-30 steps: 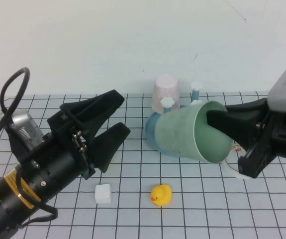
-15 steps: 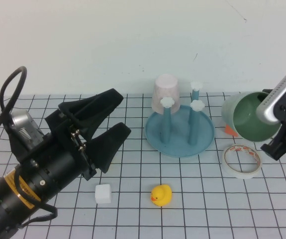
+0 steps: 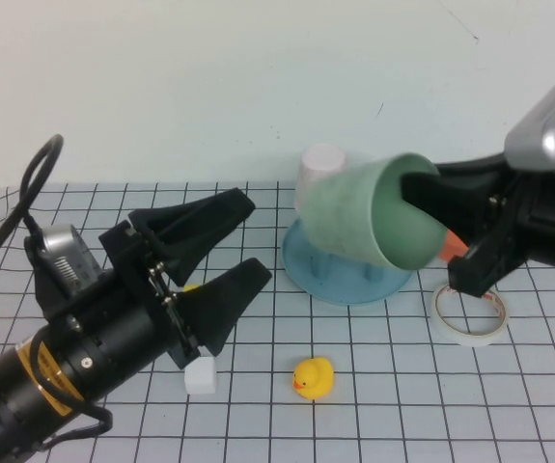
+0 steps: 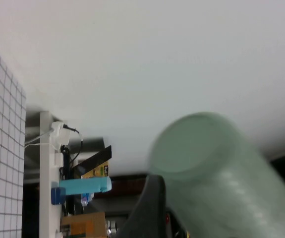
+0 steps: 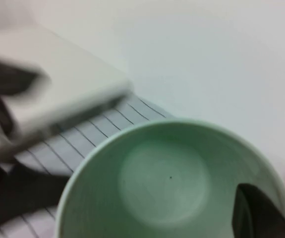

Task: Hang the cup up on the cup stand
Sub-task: Adjust the cup with two arms

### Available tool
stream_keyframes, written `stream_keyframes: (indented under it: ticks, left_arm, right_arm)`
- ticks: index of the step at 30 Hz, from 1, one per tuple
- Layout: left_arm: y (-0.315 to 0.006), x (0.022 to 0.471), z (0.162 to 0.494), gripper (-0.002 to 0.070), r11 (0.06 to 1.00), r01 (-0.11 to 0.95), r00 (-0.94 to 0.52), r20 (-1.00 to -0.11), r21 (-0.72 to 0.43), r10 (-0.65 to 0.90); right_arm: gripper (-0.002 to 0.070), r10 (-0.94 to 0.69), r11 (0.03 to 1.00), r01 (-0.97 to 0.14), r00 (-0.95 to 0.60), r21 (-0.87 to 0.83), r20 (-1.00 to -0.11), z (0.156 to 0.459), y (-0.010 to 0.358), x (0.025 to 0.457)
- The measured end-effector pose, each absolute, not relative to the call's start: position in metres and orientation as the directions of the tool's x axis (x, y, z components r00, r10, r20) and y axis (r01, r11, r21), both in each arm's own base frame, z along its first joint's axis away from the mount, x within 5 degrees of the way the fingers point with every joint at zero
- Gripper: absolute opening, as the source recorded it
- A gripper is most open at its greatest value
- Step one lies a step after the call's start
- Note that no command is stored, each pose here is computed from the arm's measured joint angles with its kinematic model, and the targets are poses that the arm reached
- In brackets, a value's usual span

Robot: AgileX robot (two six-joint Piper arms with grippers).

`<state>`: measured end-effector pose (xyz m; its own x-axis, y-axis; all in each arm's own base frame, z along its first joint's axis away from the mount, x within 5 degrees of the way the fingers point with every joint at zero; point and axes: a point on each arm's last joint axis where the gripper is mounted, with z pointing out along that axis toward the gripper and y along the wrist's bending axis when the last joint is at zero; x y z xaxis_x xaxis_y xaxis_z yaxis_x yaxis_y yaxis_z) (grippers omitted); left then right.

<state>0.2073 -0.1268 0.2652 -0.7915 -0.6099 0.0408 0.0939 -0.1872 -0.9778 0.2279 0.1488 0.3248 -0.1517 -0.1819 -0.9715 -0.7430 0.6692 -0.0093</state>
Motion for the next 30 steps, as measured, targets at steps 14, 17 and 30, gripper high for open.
stream_keyframes:
  ticks: [14,17,30]
  left_arm:
    - [-0.124,0.210,0.267,0.0692,-0.225,0.084,-0.765,0.082,-0.971,-0.638]
    - [-0.123,0.212,0.266,0.0692,-0.228,0.078,-0.758,0.091,-0.971,-0.645]
    - [-0.119,0.216,0.266,0.0692,-0.303,0.018,-0.719,0.199,-0.953,-0.666]
  right_arm:
    - [0.0020,-0.208,0.620,-0.784,-0.152,-0.011,-0.966,0.325,0.186,0.225]
    - [0.0020,-0.221,0.626,-0.779,-0.135,-0.034,-0.966,0.328,0.197,0.233]
    - [0.0021,-0.239,0.572,-0.819,-0.118,-0.042,-0.964,0.323,0.229,0.261]
